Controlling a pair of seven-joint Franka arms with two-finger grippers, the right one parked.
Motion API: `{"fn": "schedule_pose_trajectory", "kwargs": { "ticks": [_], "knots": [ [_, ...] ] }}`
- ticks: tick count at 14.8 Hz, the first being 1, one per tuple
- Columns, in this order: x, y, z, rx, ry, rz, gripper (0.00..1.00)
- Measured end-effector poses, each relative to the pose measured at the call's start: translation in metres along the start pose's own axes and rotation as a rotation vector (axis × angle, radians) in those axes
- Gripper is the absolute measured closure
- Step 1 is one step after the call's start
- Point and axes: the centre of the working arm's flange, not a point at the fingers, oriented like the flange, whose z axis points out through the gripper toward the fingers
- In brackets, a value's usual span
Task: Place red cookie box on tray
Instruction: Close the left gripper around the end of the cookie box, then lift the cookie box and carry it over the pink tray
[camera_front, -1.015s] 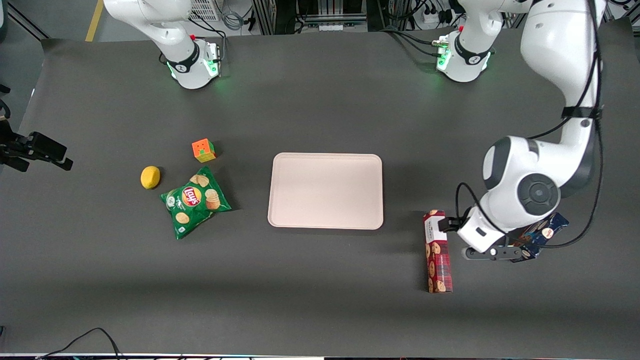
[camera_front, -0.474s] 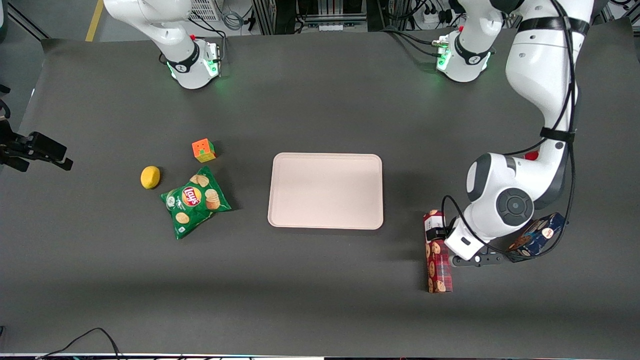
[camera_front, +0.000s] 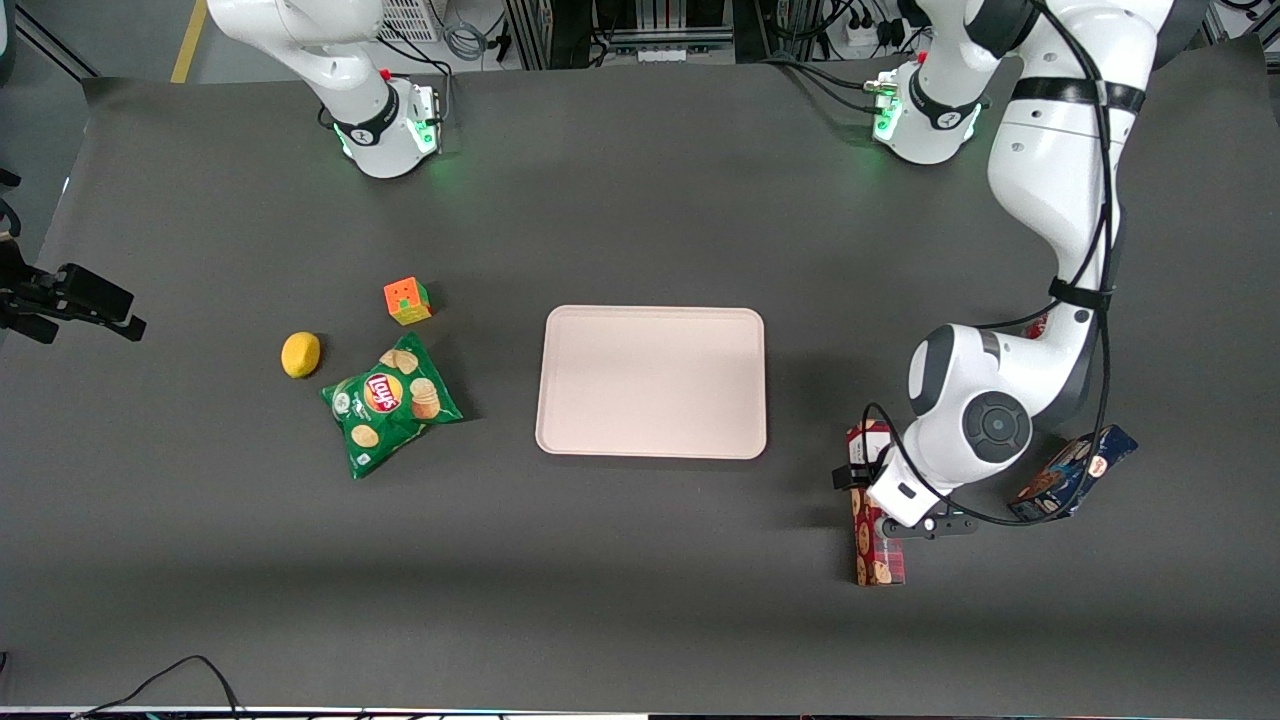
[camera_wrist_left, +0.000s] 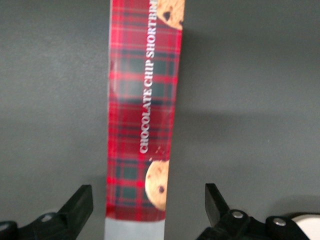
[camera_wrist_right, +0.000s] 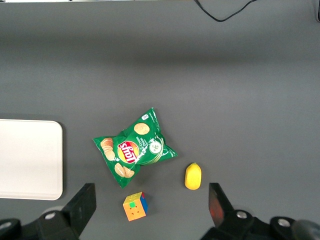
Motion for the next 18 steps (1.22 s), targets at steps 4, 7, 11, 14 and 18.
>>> {"fn": "schedule_pose_trajectory", "kwargs": {
  "ticks": [4, 7, 11, 14, 18],
  "knots": [
    [0.011, 0.000, 0.004, 0.000, 0.019, -0.001, 0.03],
    [0.013, -0.004, 0.006, 0.010, 0.019, 0.002, 0.19],
    [0.015, -0.005, 0.004, 0.018, 0.020, 0.025, 0.60],
    [0.016, -0.003, -0.003, 0.028, -0.015, 0.028, 0.69],
    [0.027, -0.003, -0.034, 0.043, -0.009, 0.029, 0.69]
  ]
}}
